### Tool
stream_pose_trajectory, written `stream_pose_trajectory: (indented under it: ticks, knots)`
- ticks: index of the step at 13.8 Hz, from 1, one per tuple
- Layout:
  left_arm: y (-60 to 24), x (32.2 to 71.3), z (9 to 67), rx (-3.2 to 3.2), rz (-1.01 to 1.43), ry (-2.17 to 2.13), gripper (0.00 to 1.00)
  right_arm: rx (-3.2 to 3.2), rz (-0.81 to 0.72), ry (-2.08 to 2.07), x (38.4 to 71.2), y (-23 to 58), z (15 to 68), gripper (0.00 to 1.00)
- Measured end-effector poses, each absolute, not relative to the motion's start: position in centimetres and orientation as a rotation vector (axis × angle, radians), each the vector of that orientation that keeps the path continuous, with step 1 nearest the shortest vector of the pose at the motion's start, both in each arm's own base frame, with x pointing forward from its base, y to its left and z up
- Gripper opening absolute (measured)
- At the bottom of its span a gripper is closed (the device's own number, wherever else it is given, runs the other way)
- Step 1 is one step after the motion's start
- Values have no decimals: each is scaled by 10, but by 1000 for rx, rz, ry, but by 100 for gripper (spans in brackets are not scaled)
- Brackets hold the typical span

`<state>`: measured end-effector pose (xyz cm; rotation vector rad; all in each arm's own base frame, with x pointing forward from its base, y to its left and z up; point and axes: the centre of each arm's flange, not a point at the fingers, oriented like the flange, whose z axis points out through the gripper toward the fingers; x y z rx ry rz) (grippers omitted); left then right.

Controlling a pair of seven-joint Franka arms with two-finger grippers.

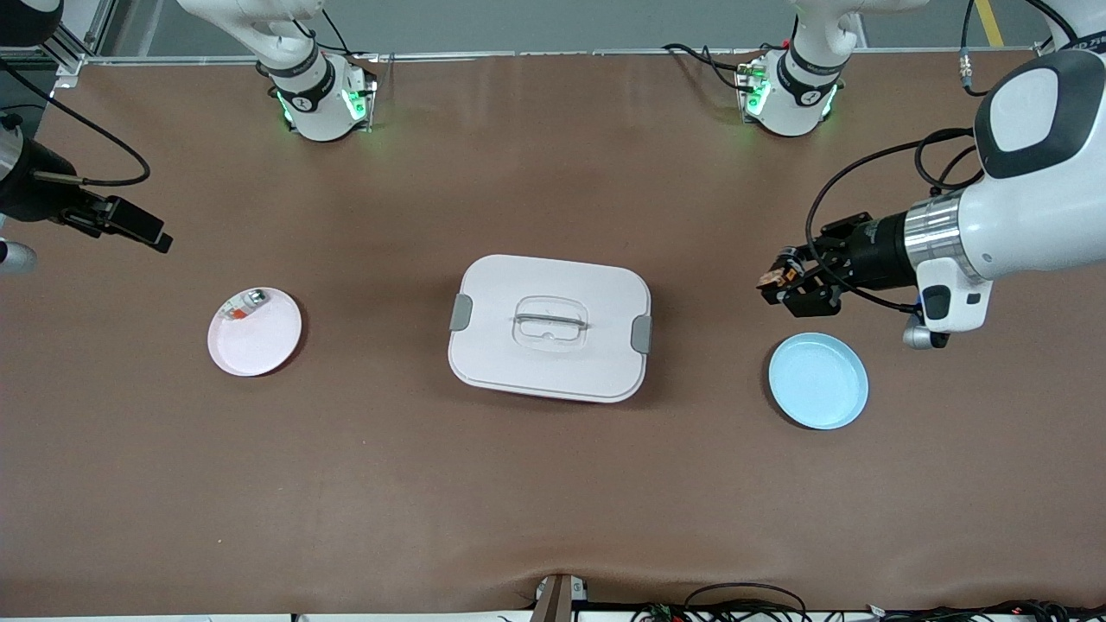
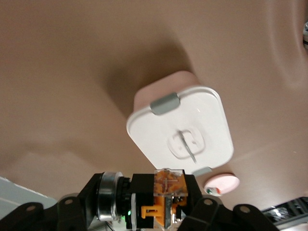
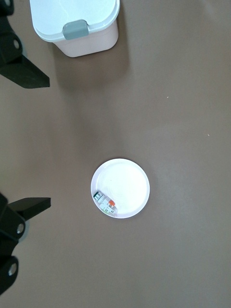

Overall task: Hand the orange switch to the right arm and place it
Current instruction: 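Lift the switch with the left gripper and carry it over the box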

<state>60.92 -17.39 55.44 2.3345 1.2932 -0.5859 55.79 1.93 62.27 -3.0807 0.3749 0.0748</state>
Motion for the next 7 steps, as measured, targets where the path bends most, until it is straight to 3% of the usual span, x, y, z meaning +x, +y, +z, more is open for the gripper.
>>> stream_pose_trajectory:
  ticks: [7]
  knots:
    - [-284, 605, 565, 1969, -623, 1617, 73, -3093, 80, 228, 559, 14, 620, 100]
